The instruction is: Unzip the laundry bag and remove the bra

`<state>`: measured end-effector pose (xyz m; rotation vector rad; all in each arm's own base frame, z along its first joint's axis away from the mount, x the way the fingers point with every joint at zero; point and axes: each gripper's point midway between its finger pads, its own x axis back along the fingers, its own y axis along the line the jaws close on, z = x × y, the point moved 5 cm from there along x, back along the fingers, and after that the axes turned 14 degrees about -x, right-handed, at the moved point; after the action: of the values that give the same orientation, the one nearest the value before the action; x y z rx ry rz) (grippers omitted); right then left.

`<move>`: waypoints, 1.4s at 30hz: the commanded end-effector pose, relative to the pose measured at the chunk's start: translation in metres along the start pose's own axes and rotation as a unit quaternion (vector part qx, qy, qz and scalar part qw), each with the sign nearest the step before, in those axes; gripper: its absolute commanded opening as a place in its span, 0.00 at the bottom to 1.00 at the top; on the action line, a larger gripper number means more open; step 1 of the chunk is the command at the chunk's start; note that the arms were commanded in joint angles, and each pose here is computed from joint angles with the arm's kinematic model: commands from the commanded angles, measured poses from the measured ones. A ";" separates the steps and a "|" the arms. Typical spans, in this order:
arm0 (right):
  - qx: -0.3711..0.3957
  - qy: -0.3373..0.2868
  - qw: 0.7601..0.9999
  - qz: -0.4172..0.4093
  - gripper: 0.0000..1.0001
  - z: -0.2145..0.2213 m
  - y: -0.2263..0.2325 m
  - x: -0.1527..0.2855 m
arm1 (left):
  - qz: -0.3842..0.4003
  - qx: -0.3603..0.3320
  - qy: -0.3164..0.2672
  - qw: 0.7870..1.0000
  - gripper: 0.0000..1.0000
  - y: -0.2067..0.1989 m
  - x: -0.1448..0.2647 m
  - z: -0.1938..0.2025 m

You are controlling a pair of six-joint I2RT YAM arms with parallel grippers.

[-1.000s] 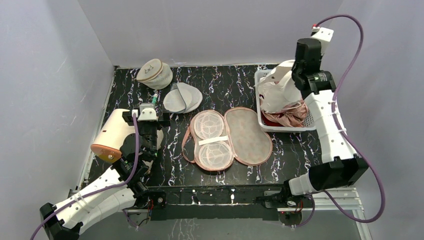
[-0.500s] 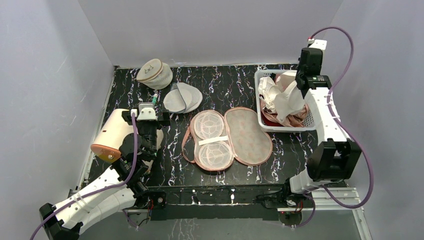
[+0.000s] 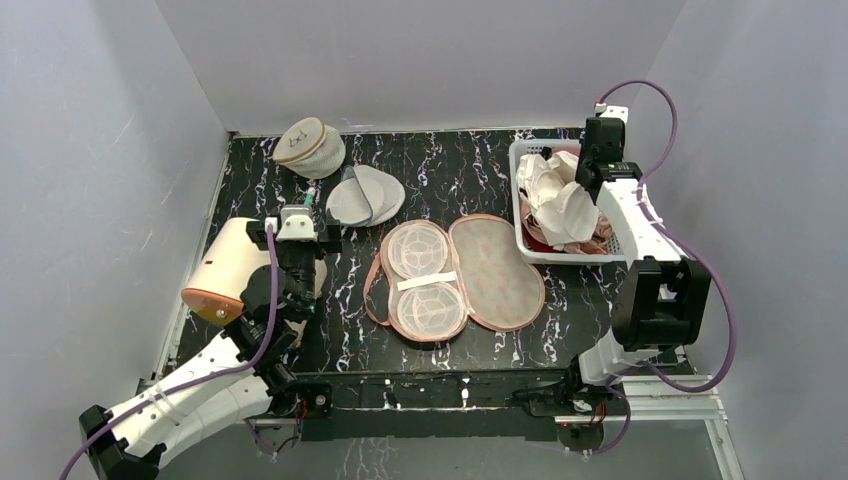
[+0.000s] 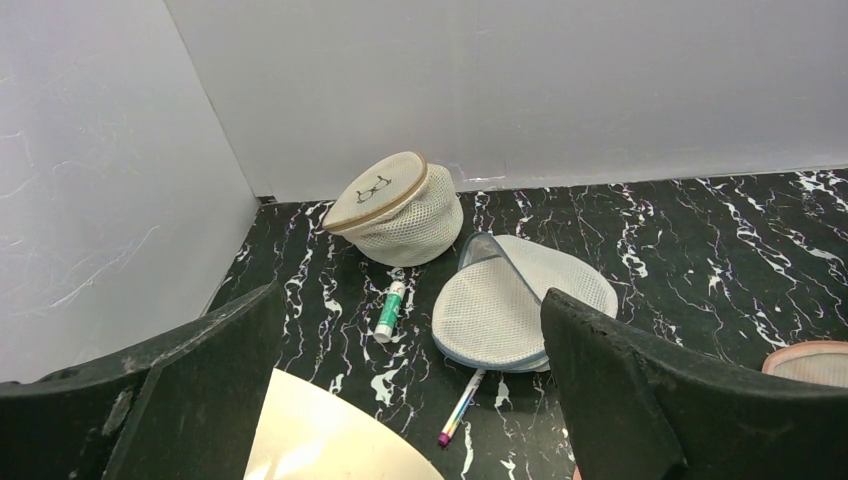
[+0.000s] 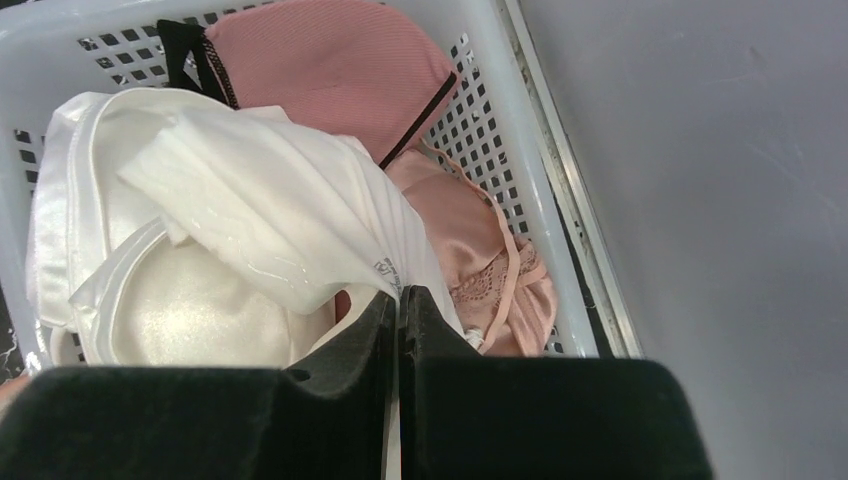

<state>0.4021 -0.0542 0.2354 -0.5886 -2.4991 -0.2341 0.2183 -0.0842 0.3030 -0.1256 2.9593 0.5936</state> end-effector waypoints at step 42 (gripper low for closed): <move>-0.149 0.030 0.946 -0.288 0.86 0.034 0.031 0.131 | 0.010 0.029 -0.006 1.000 0.99 -0.001 -0.005 -0.017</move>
<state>0.3275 -0.0002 0.2854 -0.2188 -2.5818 -0.7005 0.2220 -0.0916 0.2994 -0.0866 2.9879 0.5960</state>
